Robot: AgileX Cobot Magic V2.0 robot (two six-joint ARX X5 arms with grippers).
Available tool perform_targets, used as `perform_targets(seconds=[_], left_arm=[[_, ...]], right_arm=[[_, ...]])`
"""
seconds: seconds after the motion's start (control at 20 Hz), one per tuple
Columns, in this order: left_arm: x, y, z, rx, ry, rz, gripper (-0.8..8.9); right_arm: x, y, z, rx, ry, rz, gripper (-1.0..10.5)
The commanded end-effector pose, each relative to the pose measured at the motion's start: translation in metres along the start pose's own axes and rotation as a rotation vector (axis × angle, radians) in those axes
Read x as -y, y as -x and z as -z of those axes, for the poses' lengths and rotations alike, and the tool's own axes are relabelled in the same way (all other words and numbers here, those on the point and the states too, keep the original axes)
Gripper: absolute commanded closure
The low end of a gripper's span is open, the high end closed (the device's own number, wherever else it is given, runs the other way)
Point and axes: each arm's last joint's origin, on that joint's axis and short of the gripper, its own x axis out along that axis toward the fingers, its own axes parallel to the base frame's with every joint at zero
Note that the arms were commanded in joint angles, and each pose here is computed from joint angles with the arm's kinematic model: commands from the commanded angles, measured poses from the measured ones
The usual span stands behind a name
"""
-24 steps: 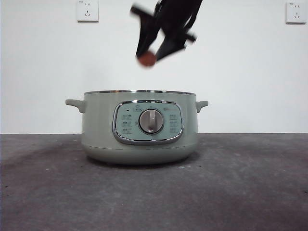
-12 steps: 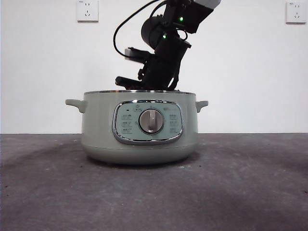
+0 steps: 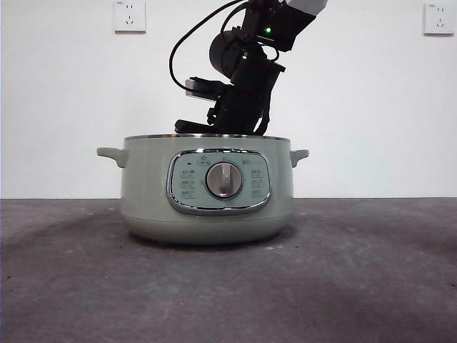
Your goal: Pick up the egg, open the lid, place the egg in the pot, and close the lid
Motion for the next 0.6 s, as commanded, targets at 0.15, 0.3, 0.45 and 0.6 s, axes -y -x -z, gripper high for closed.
perform_targets(seconds=[0.15,0.3,0.45,0.6], left_arm=[[0.003,0.007,-0.005,0.059,-0.035,0.002,8.21],[0.002,0.007,-0.005,0.059,-0.036,0.001,8.21],[0.002,0.007,-0.005,0.059,-0.043,0.001,8.21],[0.001,0.005,-0.006,0.060,-0.043,0.001,8.21]], right_arm=[[-0.001,0.009,-0.013,0.042,-0.004,0.000,4.5],[-0.003,0.054,-0.039,0.096,-0.011,0.006,4.5],[-0.004,0.116,-0.050,0.115,-0.019,0.053,5.1],[0.000,0.161,-0.043,0.103,-0.044,0.069,5.1]])
